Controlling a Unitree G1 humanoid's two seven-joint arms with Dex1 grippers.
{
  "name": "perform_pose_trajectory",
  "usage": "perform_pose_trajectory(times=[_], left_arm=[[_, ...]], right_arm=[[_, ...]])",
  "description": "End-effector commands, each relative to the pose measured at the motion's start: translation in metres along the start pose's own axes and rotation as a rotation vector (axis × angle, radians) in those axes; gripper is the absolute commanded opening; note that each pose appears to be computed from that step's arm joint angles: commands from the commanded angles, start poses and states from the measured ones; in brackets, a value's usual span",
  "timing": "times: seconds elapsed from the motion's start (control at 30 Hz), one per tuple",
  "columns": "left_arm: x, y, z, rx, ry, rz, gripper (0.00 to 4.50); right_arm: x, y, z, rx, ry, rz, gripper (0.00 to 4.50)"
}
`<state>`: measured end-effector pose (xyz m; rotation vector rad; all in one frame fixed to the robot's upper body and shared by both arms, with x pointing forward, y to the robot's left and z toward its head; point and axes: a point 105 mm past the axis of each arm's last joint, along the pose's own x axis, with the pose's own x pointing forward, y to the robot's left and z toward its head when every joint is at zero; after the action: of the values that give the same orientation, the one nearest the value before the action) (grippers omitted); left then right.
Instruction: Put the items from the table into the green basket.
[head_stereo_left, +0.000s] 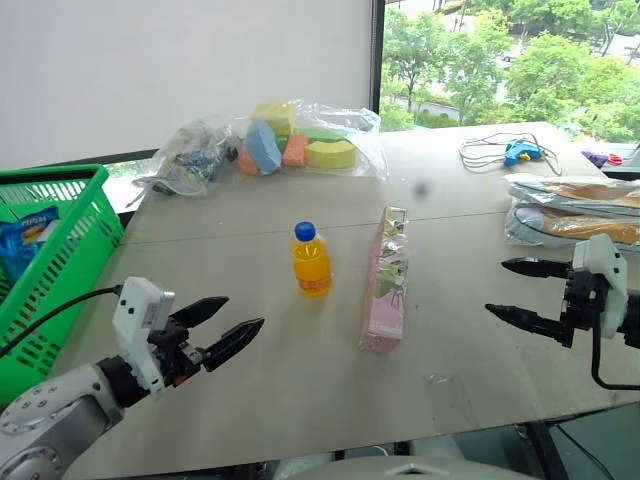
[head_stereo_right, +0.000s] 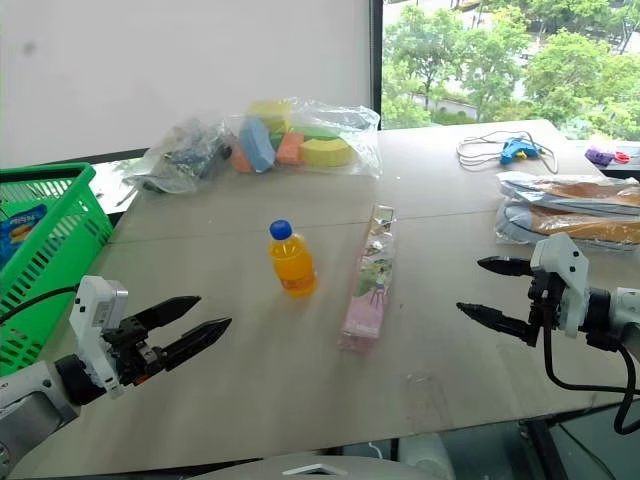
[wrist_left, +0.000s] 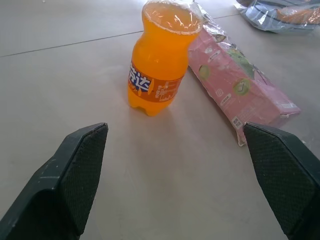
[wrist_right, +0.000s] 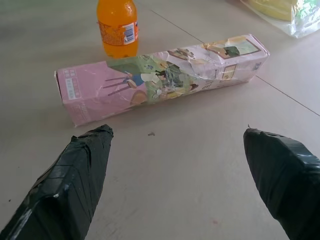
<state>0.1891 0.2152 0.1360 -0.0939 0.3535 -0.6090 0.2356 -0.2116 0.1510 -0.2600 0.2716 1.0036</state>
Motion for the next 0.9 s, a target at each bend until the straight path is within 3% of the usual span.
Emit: perform_pose_trajectory(times=[0.03, 0.3, 0.67, 0.9], left_arm=[[0.002, 0.000, 0.013, 0.065, -0.022, -0.027, 4.44], [0.018, 0.012, 0.029, 0.113, -0.076, 0.002, 4.44], [0.045, 0.000, 0.015, 0.185, -0.020, -0.072, 4.44], [0.087, 0.022, 0.013, 0.283, 0.025, -0.029, 4.44]], right_arm=[[0.000, 0.006, 0.025, -0.078, -0.066, 0.039, 4.48], [0.023, -0.007, 0.037, -0.143, -0.134, -0.055, 4.48], [0.035, 0.043, 0.065, -0.134, -0.202, 0.223, 4.48], [0.045, 0.055, 0.082, -0.183, -0.223, 0.291, 4.48]])
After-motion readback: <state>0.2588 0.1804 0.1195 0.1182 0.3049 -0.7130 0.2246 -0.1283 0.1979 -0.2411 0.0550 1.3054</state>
